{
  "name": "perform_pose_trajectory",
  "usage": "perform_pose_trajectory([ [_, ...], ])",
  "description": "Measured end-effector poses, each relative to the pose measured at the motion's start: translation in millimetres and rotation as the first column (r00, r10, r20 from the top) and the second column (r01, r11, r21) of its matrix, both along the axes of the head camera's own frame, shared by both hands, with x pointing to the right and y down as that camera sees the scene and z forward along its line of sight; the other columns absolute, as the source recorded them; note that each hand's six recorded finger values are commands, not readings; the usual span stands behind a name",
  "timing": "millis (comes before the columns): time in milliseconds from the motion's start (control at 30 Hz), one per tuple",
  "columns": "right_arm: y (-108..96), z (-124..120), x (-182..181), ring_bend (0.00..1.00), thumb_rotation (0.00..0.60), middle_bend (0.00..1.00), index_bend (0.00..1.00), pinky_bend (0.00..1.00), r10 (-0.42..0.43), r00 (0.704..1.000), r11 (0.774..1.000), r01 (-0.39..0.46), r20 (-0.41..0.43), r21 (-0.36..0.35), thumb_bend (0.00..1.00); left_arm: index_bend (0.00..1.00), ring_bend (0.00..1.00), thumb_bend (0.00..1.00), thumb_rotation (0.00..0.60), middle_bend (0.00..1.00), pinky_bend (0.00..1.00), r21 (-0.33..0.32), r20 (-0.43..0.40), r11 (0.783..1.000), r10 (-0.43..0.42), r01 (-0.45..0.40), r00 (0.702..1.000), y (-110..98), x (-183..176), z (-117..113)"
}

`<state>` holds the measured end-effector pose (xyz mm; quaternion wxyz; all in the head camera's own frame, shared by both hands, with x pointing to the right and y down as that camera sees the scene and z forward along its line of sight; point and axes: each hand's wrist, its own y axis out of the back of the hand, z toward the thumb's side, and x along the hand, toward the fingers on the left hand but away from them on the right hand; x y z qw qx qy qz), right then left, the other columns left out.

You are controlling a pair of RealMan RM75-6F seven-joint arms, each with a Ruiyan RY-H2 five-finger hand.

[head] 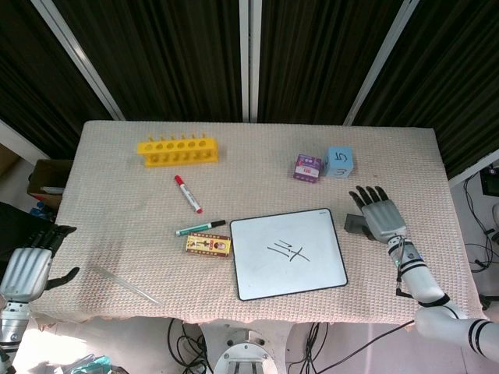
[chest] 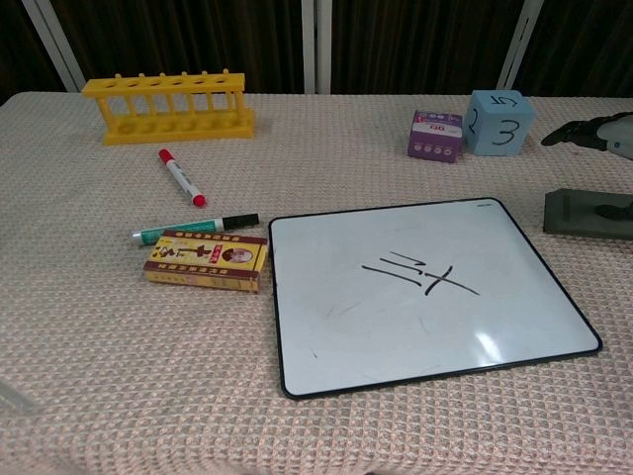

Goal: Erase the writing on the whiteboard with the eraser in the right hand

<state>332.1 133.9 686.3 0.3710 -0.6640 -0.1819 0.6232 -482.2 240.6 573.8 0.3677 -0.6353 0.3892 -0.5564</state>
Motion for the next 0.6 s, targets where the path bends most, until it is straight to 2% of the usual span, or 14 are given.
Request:
perform_pose_trajectory([
  [300, -1, -12, -2, 0.00, 0.600, 0.00, 0.00, 0.00, 0.016, 0.996, 1.000, -0.018, 0.088, 0.025, 0.27, 0.22, 0.15, 0.16, 0.597, 0.21, 0.25, -0.007, -0.016, 1.000, 0.003, -0.003, 1.000, 0, 0, 1],
  [400, 5, -16, 7, 0.00, 0.600, 0.00, 0.00, 0.00, 0.017, 0.997, 0.999, -0.019, 0.074, 0.027, 0.26, 0.22, 0.15, 0.16, 0.598, 0.21, 0.25, -0.009, -0.022, 1.000, 0.003, -0.003, 1.000, 0, 1, 3],
  [600, 10, -9, 18, 0.00, 0.600, 0.00, 0.00, 0.00, 0.053, 0.999, 0.998, -0.053, 0.008, -0.013, 0.26, 0.22, 0.15, 0.16, 0.598, 0.21, 0.25, -0.028, -0.032, 1.000, 0.010, -0.011, 0.999, 3, 5, 9],
])
